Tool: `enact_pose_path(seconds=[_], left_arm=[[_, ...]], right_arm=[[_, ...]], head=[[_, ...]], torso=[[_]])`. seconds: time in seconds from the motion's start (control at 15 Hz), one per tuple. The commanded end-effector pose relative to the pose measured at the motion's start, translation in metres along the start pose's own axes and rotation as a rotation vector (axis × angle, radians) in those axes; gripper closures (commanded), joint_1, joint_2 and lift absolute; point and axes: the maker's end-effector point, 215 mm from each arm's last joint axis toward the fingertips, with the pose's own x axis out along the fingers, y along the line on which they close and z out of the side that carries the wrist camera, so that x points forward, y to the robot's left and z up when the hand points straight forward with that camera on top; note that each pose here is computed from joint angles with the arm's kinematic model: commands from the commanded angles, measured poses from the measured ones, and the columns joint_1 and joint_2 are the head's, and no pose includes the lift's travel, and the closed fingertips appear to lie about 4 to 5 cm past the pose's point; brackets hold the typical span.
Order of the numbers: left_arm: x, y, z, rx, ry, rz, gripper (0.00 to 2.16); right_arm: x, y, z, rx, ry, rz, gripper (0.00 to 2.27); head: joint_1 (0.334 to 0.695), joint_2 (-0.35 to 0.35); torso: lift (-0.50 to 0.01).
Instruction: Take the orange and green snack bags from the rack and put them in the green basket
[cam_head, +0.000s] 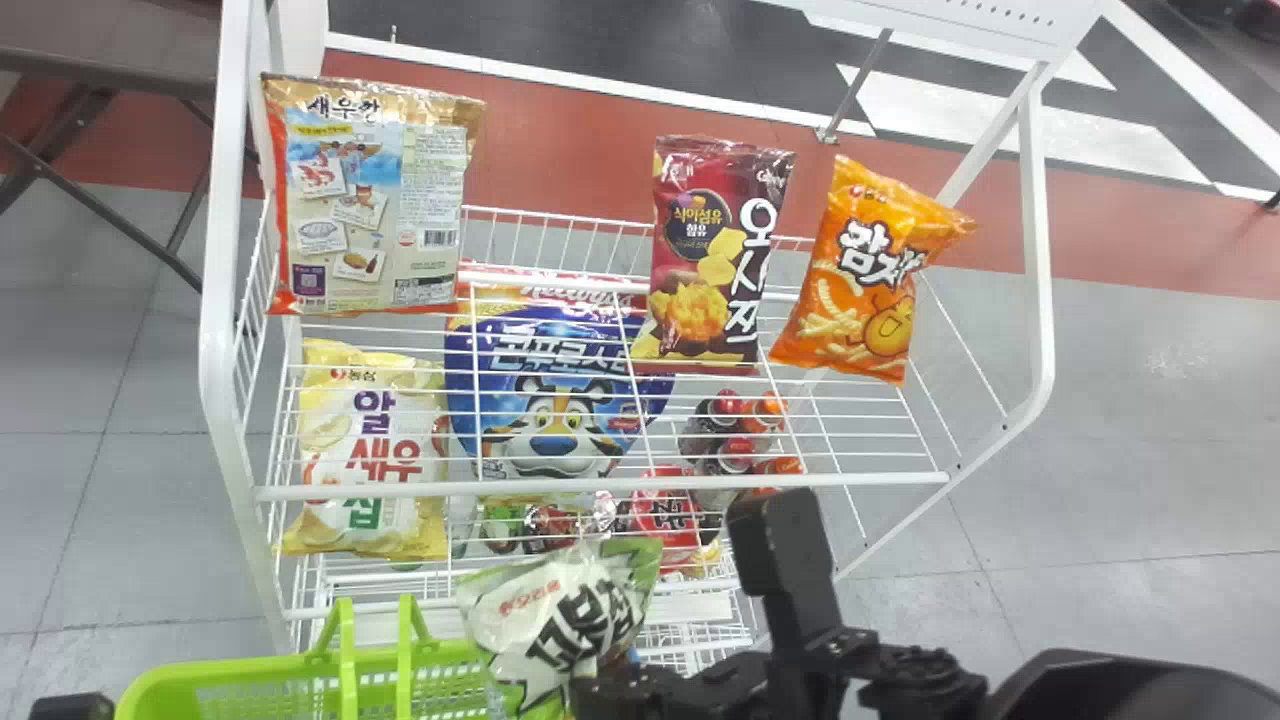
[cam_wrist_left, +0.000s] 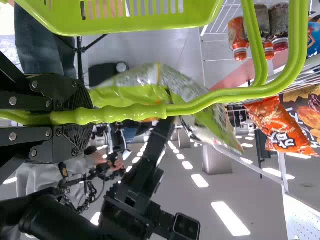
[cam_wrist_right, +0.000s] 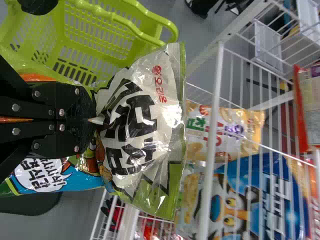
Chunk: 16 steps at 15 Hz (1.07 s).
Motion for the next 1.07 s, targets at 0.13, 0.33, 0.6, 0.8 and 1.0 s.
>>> enact_pose_path(seconds=[0.13,0.33,0.6,0.8,1.0], left_arm=[[0.0,0.0,0.001,0.002,-0.001,0.0,2.15],[0.0,0.0,0.001,0.002,-0.001,0.0,2.15],[0.001,-0.002,0.0,0.003,0.003,-0.004,2.15],[0.002,-0.002,0.0,0.005,0.006,-0.003,2.15],[0.002,-0.002,0.0,0.005,0.007,-0.005,2.15]], right_arm=[[0.032,0.009,-0.041,0.041,0.13,0.055,2.25],[0.05,0.029,-0.047,0.067,0.167,0.132,2.25],[0.072,0.04,-0.052,0.069,0.209,0.148,2.25],[0.086,0.046,-0.056,0.063,0.24,0.156,2.25],[0.099,0.048,-0.06,0.05,0.272,0.151,2.25]], head=[[0.695,-0.35],[0.695,-0.348],[0.695,-0.264],[0.695,-0.224],[0.695,-0.201]], torso=[[0.0],[0.0],[0.0],[0.0],[0.0]])
